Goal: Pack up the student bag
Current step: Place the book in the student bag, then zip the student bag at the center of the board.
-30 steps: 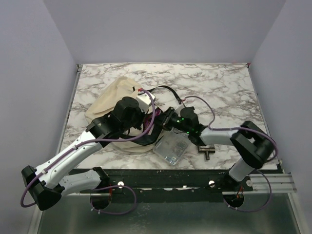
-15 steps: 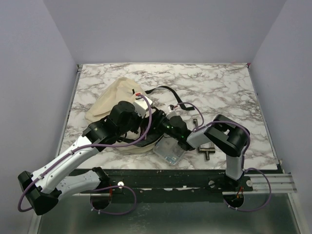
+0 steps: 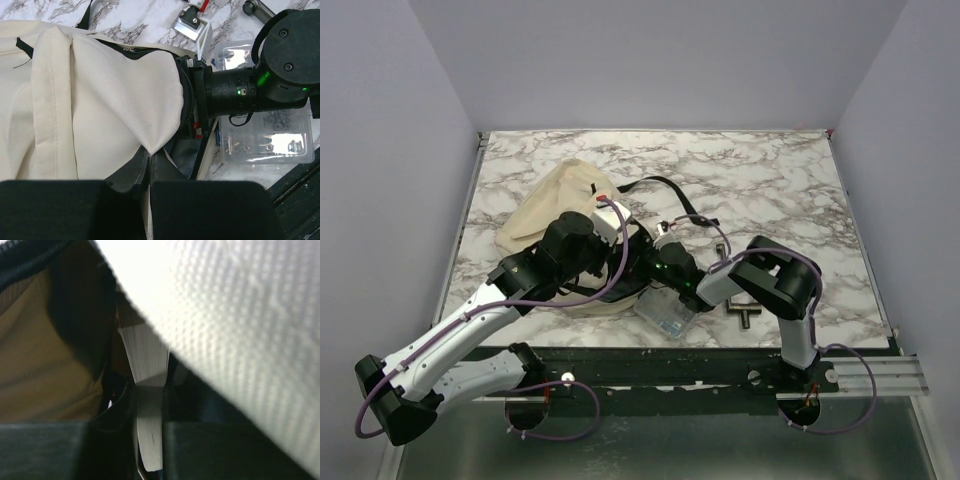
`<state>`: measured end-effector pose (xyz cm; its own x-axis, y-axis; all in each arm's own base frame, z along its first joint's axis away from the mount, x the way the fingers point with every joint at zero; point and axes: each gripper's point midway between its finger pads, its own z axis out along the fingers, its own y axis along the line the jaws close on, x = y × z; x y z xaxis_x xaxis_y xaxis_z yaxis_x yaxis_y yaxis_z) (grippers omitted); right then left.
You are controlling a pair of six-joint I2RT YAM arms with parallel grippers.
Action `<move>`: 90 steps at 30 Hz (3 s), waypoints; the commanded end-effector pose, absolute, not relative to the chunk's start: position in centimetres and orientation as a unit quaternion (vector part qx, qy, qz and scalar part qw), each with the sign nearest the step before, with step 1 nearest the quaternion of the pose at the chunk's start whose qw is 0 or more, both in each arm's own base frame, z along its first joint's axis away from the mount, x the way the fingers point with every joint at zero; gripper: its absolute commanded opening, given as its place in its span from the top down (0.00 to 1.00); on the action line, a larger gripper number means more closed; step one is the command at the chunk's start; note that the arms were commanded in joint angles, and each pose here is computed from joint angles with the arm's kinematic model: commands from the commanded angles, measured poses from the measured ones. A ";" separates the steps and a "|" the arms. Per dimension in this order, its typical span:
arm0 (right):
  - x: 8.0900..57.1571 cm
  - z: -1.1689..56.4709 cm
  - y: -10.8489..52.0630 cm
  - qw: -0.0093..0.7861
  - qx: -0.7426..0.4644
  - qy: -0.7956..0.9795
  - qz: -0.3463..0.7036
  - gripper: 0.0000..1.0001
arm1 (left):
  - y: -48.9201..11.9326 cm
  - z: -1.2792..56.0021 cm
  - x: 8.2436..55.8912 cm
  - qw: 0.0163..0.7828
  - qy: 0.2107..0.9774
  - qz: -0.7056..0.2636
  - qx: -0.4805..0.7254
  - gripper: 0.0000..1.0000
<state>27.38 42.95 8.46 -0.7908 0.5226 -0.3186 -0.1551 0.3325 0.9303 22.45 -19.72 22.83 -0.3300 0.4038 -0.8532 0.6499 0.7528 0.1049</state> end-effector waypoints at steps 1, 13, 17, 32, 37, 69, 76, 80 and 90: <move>27.1 10.9 42.2 0.298 0.160 0.732 0.591 0.99 | -20.6 25.2 22.7 0.516 0.783 -0.160 0.309 1.00; 28.8 18.7 37.5 0.295 0.329 0.603 0.664 1.00 | -17.7 28.0 25.3 0.568 0.796 -0.121 0.171 1.00; 30.4 20.0 37.5 0.316 0.352 0.579 0.664 1.00 | -18.8 28.1 25.2 0.563 0.792 -0.140 0.188 1.00; 33.7 12.7 45.6 0.284 0.314 0.687 0.590 0.56 | -18.1 24.8 25.5 0.574 0.770 -0.088 0.265 1.00; 30.9 10.1 45.6 0.253 0.252 0.761 0.542 0.41 | -18.0 23.8 25.7 0.558 0.789 -0.085 0.244 1.00; 34.0 18.1 34.5 0.336 -0.145 0.860 0.356 0.45 | -20.9 11.0 18.3 0.325 0.895 -0.263 0.157 1.00; 35.5 14.1 36.6 0.305 -0.209 0.862 0.346 0.46 | -21.0 9.2 17.6 0.292 0.904 -0.271 0.154 1.00; 35.0 12.5 36.8 0.277 -0.225 0.867 0.347 0.60 | -20.5 8.3 17.4 0.285 0.909 -0.265 0.149 1.00; 32.8 11.2 33.6 0.267 -0.225 0.887 0.301 0.55 | -20.3 8.2 17.6 0.286 0.909 -0.272 0.134 1.00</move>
<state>33.91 34.97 11.17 -0.7717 -0.1841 -0.6087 -0.5338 0.7079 0.4626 18.94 -20.48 9.11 -0.7622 0.0822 -0.6421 0.4115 0.8272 -0.3826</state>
